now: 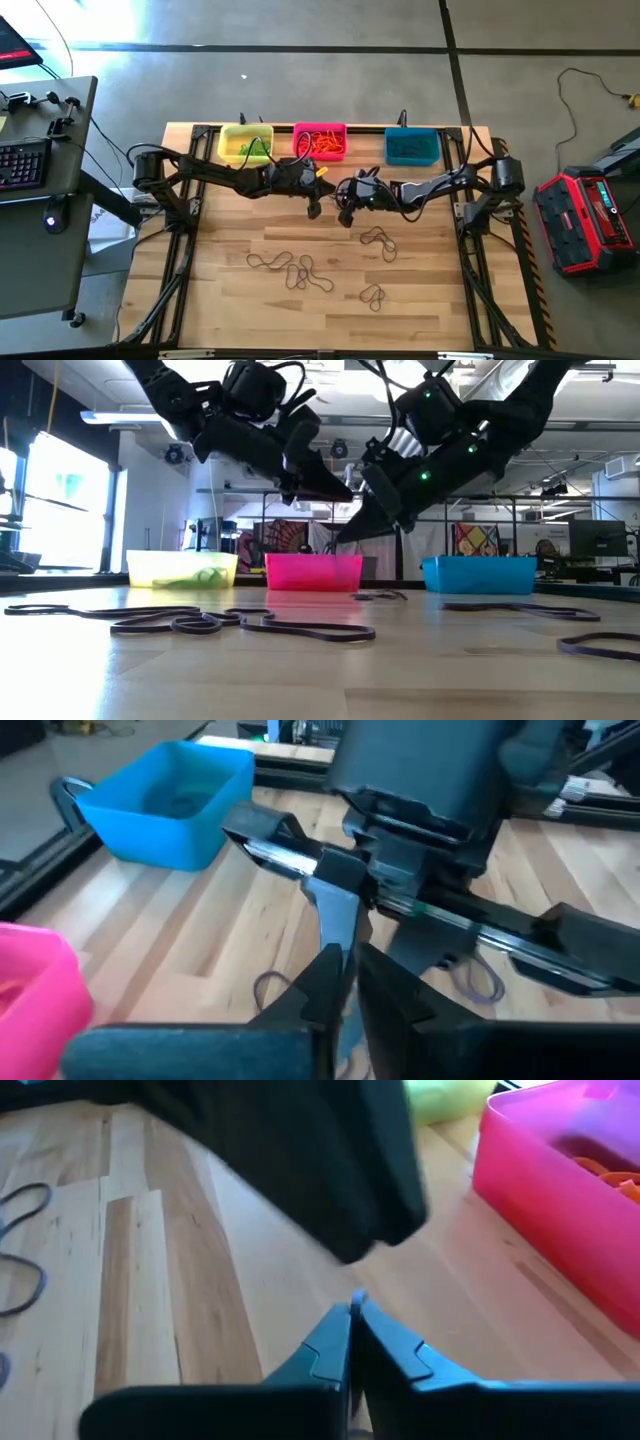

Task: Sort rubber bands into baskets
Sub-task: Put the violet rubber band into the blue bin

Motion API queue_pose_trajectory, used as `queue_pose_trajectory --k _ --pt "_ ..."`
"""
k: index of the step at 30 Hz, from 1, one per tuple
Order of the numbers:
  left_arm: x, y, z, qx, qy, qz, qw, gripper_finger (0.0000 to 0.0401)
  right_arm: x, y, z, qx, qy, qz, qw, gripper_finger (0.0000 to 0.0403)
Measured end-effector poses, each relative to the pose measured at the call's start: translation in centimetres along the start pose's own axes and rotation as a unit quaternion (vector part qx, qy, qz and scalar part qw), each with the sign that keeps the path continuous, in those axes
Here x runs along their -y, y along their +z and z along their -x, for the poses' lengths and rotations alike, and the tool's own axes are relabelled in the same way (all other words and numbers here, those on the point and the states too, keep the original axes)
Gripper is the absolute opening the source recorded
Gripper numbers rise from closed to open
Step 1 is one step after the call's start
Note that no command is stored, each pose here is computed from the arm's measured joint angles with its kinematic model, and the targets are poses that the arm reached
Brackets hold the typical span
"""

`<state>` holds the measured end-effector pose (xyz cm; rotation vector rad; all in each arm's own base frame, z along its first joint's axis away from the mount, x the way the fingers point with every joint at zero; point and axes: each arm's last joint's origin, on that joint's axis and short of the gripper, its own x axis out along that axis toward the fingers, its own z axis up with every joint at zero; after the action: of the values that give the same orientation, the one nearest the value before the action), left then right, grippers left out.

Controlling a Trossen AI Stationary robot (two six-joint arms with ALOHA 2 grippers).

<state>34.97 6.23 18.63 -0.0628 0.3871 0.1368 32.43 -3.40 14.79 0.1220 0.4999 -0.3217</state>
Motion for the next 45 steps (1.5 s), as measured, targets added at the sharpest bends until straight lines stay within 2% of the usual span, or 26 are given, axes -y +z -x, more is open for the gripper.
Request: queue_pose_trajectory --k 6,12,23,28,33,42,45 --pt "0.1 -1.1 0.3 -0.001 -0.015 0.035 0.999 0.0079 0.5 -0.1 0.3 -0.019 -0.015 -0.012 1.000 0.0008" --pt "-0.4 -2.2 0.9 0.042 -0.006 0.043 0.998 0.0126 1.7 1.1 2.6 -0.037 -0.084 -0.011 0.996 0.0003" --pt "-0.6 -3.6 1.4 0.039 0.011 0.069 0.997 0.0138 5.5 5.2 10.2 0.012 -0.220 -0.014 0.975 0.0001" --pt "-0.3 -3.9 1.4 0.034 0.008 0.068 0.997 0.0138 7.6 6.2 13.6 0.030 -0.300 -0.003 0.953 0.0001" --pt "-0.2 -3.9 1.4 0.034 0.006 0.067 0.997 0.0138 10.5 6.0 15.5 0.006 -0.375 -0.011 0.927 0.0000" --pt "-0.1 -4.1 1.4 0.025 0.006 0.067 0.997 0.0138 15.0 4.5 15.3 -0.074 -0.449 -0.028 0.890 0.0000" --pt "-0.1 -4.1 1.4 0.020 0.006 0.067 0.998 0.0138 16.2 4.0 14.8 -0.093 -0.451 -0.037 0.887 0.0000"
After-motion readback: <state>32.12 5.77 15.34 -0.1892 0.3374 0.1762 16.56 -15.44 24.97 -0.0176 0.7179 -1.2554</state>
